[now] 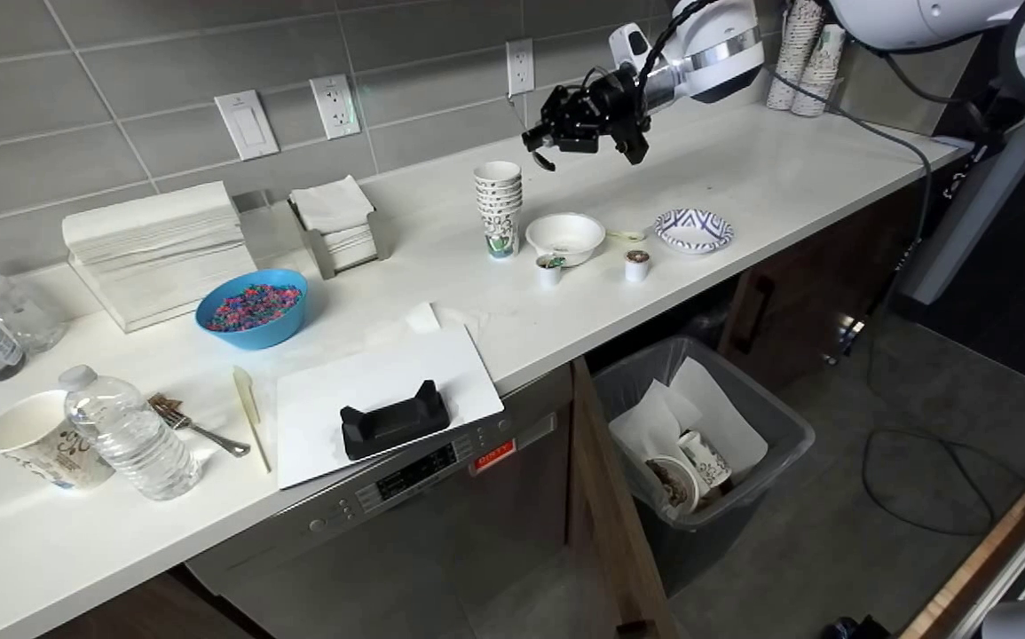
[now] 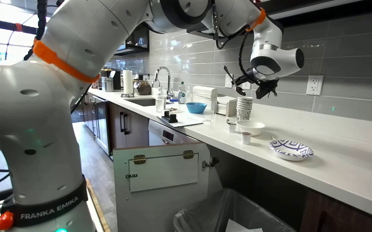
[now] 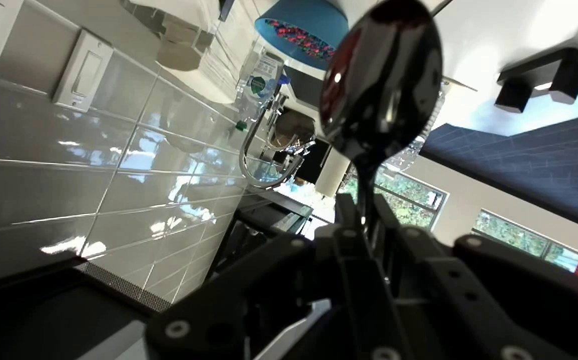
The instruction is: Use a spoon to transfer some contents from the left coffee pod to the bowl
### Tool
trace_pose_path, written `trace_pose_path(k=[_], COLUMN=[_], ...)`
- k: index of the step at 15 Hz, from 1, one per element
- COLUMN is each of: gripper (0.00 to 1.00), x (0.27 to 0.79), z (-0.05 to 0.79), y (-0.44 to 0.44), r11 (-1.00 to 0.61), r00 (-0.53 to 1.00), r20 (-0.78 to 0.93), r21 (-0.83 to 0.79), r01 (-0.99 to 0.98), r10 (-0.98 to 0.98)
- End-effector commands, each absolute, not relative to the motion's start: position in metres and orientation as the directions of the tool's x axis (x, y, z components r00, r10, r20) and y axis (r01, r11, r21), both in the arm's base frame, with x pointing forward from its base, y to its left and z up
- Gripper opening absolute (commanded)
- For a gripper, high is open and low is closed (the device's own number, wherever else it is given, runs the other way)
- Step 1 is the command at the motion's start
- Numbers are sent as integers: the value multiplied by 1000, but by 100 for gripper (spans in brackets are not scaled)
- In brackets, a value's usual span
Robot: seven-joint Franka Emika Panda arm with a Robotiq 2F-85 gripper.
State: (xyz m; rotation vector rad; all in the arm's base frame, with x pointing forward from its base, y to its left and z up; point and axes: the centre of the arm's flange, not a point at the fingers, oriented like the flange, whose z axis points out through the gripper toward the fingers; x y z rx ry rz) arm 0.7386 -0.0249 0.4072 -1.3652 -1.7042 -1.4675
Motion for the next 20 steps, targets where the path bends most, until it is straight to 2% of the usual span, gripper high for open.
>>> trace_pose_path(k=[1,20], gripper=[2,2], x=[733,729], z=[405,397], y=[-34,-65], r11=[-100,-230], r00=[-408,-568], r20=[864,821], r21=[453,542], r01=[886,808], r10=[295,-62])
